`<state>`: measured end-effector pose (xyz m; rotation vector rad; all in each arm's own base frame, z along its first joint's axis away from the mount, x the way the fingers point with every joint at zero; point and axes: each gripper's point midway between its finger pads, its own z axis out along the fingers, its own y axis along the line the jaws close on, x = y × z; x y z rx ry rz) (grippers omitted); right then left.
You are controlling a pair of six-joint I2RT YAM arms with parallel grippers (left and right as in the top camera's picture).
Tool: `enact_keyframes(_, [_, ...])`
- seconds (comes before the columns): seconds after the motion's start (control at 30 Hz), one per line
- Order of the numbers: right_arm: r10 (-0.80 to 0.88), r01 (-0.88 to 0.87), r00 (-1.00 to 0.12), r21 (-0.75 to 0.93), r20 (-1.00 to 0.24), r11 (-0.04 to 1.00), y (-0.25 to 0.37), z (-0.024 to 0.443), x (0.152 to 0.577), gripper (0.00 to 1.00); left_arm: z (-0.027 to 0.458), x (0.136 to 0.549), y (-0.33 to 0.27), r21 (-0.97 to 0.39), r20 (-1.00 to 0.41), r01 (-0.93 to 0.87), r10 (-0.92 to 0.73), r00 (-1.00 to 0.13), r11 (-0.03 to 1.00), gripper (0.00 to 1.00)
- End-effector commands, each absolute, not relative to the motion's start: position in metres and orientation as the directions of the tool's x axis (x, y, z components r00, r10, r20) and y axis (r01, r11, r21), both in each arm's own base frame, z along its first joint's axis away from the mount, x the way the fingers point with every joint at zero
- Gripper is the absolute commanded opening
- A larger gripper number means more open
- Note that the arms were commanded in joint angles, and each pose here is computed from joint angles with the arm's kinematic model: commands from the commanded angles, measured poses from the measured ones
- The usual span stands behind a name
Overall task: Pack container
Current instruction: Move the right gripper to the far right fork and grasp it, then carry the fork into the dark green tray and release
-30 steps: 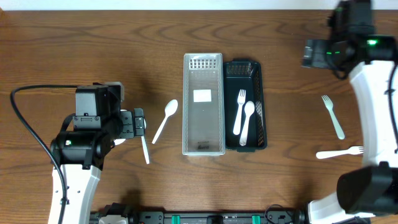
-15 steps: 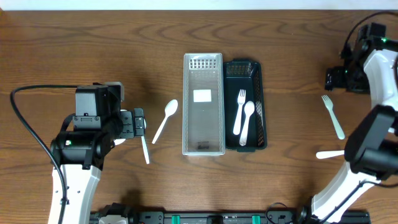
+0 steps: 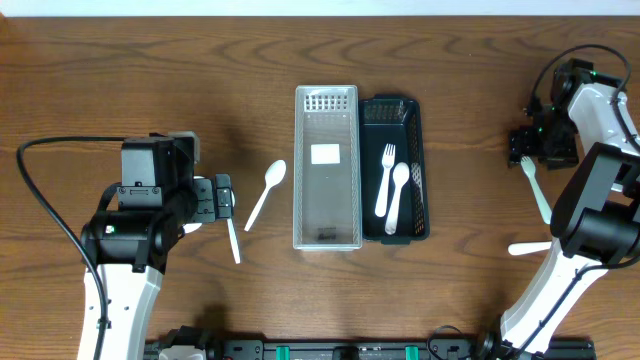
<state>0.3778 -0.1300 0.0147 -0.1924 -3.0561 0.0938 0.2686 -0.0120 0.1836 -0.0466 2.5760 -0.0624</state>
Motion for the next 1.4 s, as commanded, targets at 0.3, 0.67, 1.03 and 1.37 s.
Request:
enact_keyframes(0.3, [0.106, 0.101, -0.989, -0.048, 0.099, 0.994, -0.125, -0.022, 0.361, 0.80, 0.189, 0.271, -0.012, -0.062, -0.543, -0.031, -0.060, -0.838, 0.998, 0.97])
enact_keyframes(0.67, [0.129, 0.125, -0.989, -0.055, 0.070, 0.991, -0.126, -0.023, 0.368, 0.54, 0.189, 0.271, -0.012, -0.062, -0.543, -0.032, -0.060, -0.838, 0.998, 0.97])
enact_keyframes(1.03, [0.148, 0.144, -0.987, -0.057, 0.063, 0.988, -0.127, -0.023, 0.369, 0.33, 0.189, 0.271, -0.012, -0.062, -0.543, -0.032, -0.060, -0.838, 0.998, 0.97])
enact_keyframes(1.37, [0.151, 0.148, -0.987, -0.057, 0.062, 0.987, -0.127, -0.023, 0.370, 0.18, 0.189, 0.271, -0.012, -0.062, -0.543, -0.032, -0.060, -0.838, 0.998, 0.97])
